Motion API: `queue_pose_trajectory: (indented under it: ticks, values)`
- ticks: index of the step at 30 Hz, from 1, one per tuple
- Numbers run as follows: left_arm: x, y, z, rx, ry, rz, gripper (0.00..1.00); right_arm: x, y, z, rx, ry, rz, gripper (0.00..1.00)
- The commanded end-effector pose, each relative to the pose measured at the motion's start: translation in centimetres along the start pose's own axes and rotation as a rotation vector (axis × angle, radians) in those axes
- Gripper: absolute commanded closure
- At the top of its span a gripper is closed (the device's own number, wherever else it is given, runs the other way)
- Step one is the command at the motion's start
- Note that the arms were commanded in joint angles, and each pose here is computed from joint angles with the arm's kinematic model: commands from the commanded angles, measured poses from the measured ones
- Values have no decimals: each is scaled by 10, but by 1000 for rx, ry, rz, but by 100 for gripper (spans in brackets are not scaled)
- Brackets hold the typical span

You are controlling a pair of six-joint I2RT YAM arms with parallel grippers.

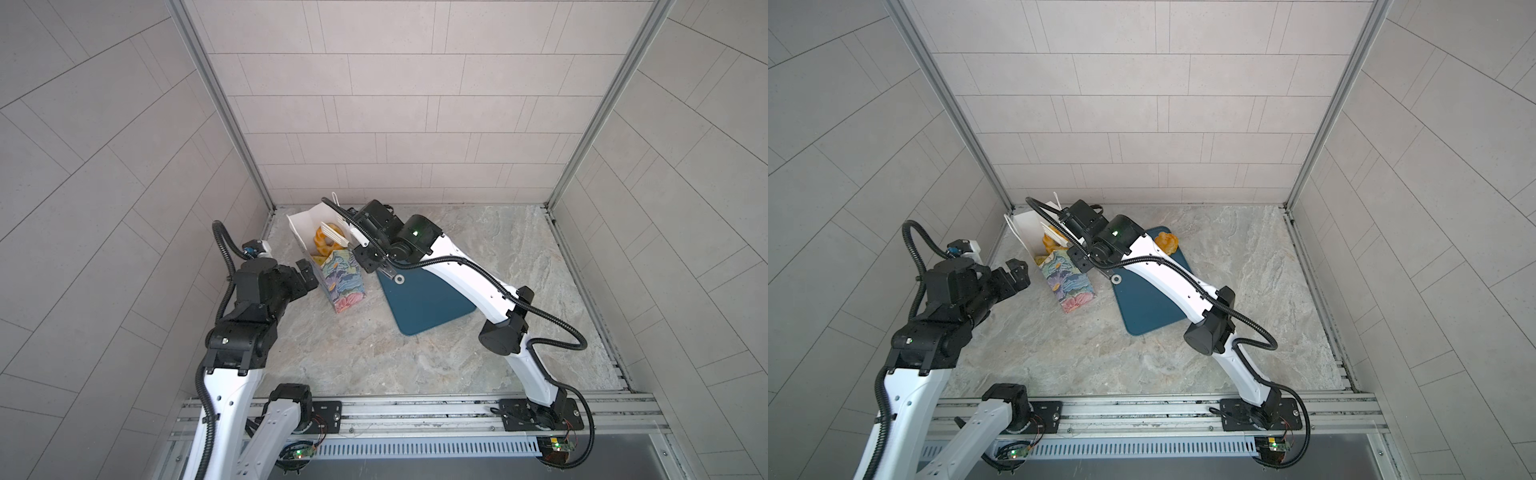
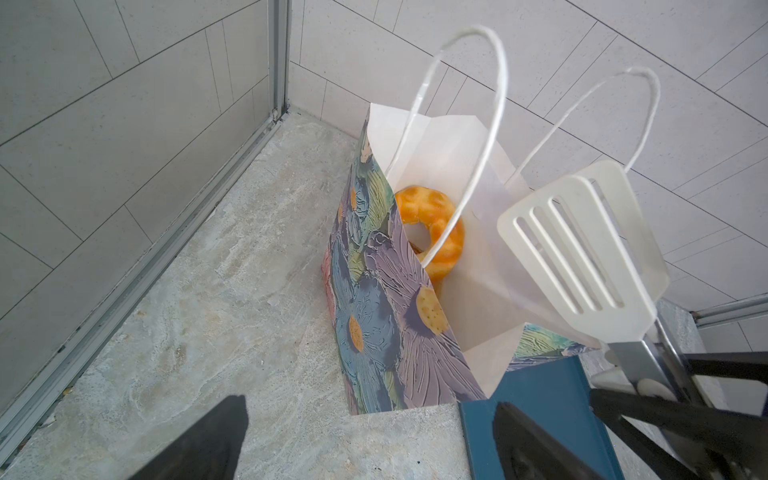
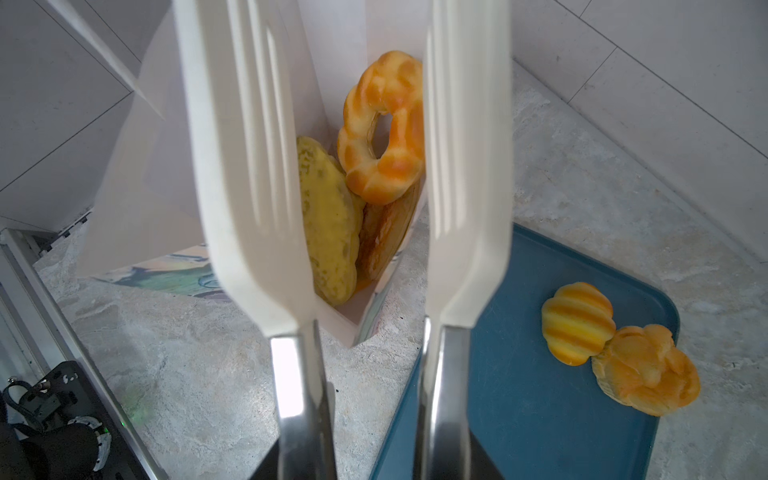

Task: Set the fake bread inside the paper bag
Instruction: 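Lower the ring donut into the floral bag and open the right tongs, then withdraw the empty right tongs from the bag back over the tray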

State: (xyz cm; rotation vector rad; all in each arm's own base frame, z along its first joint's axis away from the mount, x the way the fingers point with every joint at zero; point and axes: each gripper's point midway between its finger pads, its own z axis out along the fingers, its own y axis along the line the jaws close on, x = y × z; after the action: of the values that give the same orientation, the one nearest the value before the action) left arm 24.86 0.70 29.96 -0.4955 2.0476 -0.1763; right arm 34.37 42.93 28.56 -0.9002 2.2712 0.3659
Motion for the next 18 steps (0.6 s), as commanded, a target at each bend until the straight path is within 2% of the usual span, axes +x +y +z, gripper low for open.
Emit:
queue_pose_trajectory:
  ticks: [1, 18]
  values:
    - [-1, 1, -1, -6, -5, -9, 0, -25, 0, -59, 0, -121, -14, 54]
    - [-5, 0, -5, -11, -2, 14, 0, -9, -44, -83, 142, -68, -37, 52]
